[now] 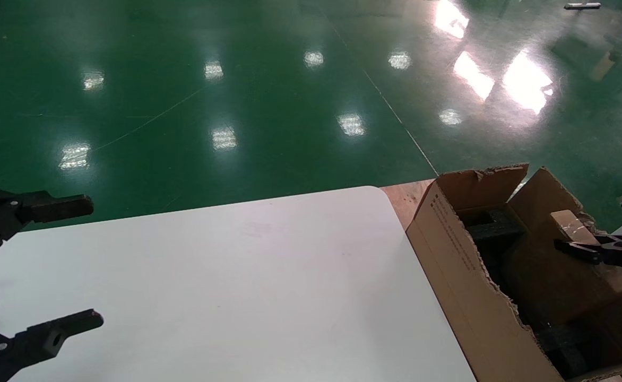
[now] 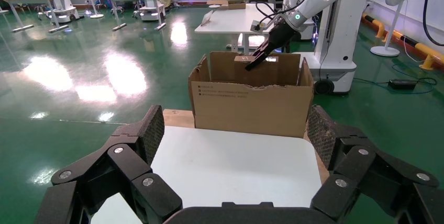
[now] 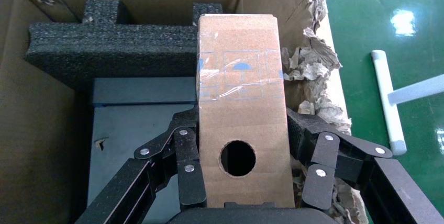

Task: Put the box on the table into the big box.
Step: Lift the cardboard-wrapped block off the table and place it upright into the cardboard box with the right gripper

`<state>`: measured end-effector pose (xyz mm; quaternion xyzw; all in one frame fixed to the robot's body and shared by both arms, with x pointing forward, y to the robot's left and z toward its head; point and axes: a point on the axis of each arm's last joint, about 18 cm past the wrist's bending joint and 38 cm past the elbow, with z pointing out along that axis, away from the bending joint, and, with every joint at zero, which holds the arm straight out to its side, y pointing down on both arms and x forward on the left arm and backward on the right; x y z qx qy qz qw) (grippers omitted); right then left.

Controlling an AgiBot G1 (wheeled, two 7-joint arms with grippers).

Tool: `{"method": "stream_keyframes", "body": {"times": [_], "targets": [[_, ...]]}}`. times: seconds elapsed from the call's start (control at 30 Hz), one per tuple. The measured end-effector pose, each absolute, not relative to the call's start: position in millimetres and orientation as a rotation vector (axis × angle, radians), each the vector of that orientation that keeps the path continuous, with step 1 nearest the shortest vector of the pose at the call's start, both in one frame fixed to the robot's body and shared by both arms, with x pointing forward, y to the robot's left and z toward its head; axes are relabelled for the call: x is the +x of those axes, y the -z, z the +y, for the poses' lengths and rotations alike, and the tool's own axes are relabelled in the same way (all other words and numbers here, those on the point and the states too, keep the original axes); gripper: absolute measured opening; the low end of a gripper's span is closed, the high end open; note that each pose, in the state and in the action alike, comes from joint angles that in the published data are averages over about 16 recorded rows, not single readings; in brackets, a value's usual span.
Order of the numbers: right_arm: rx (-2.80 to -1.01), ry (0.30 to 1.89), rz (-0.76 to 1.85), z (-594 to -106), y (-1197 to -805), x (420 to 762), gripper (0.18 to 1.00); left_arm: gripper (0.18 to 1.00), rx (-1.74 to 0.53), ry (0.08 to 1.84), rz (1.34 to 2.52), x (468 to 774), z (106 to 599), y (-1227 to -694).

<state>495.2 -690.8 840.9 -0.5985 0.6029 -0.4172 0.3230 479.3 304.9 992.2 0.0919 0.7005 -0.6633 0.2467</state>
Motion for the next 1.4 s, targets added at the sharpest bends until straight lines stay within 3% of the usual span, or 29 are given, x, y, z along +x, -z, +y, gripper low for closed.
{"method": "stream_keyframes", "body": {"times": [0.93,1.4], "targets": [[-1.616,1.073,1.618,-688.2,-833.2,502.2,0.482,1.001,0.250,1.809,1.910,479.3,304.9,-992.2],[-1.619,1.072,1.622,-689.0,-832.8,501.1,0.669,1.001,0.250,1.809,1.910,479.3,305.0,-992.2]]}}
